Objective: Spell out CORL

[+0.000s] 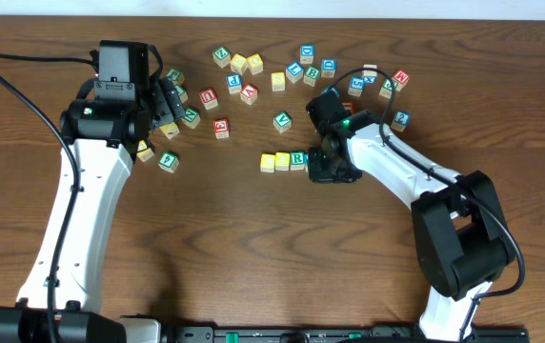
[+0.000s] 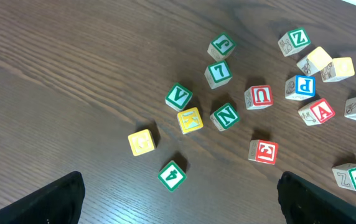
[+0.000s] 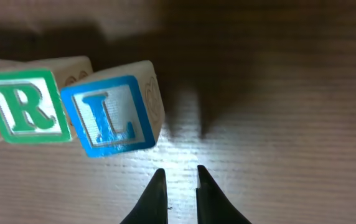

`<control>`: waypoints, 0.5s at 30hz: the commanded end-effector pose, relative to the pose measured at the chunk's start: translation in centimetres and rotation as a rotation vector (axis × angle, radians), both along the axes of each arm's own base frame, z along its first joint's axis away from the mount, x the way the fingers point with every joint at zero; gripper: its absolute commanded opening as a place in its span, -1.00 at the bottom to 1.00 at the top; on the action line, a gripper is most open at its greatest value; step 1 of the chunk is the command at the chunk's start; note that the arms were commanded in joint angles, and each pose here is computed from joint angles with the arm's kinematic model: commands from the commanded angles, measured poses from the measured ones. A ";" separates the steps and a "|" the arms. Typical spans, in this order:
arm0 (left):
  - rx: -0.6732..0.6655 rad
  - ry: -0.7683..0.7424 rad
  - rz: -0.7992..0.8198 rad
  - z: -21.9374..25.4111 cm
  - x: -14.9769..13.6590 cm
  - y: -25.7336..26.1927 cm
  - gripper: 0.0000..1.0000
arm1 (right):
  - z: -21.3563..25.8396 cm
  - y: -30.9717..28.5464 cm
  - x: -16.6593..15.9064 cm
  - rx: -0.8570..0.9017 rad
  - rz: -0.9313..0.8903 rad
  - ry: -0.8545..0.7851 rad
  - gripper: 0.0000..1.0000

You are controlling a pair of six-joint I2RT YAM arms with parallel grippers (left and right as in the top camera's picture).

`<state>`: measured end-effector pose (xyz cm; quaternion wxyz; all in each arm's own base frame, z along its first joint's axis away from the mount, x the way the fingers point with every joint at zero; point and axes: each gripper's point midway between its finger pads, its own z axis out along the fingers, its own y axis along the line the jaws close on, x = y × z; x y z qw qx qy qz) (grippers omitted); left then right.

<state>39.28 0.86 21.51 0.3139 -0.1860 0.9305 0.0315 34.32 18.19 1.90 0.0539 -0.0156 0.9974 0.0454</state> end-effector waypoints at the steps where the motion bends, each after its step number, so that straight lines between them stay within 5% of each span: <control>1: 0.010 -0.005 -0.002 0.3 0.0 0.2 0.96 | -0.5 0.7 -0.1 0.013 0.008 0.002 -0.78; 15: 0.010 -0.005 -0.002 0.3 0.0 0.2 0.95 | -0.4 1.4 0.8 0.041 0.012 -0.036 -0.78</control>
